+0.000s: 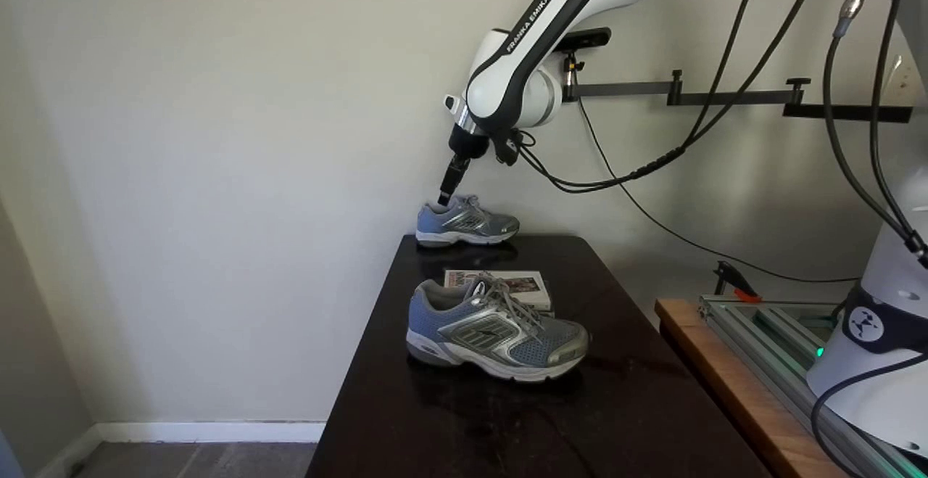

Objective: Move the sneakers to the left.

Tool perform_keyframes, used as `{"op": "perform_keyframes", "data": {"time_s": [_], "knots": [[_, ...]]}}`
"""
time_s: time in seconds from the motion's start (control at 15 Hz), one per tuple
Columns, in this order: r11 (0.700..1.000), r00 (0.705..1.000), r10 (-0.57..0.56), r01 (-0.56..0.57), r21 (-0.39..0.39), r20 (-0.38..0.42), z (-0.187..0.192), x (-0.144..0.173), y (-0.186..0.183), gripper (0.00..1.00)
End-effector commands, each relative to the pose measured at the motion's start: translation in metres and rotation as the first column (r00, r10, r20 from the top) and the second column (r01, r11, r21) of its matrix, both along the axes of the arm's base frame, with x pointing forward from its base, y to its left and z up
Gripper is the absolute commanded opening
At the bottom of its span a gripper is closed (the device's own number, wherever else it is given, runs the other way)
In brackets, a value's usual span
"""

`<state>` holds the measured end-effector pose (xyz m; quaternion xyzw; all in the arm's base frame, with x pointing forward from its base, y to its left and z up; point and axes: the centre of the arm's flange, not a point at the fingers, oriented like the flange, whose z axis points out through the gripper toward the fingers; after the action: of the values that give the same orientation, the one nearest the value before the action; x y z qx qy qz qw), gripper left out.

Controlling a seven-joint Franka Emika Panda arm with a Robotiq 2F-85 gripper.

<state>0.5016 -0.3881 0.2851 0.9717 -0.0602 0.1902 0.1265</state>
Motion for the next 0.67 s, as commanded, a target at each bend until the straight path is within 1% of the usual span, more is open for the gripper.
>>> {"op": "perform_keyframes", "data": {"time_s": [0.0,0.27,0.6], "knots": [[1.0,1.0,0.008,-0.008,-0.023,-0.024,-0.016,0.018,-0.022,1.0],[1.0,0.999,0.012,-0.012,-0.024,-0.031,-0.033,0.028,-0.032,1.0],[1.0,0.999,0.023,-0.024,-0.018,-0.03,-0.051,0.04,-0.036,1.0]]}}
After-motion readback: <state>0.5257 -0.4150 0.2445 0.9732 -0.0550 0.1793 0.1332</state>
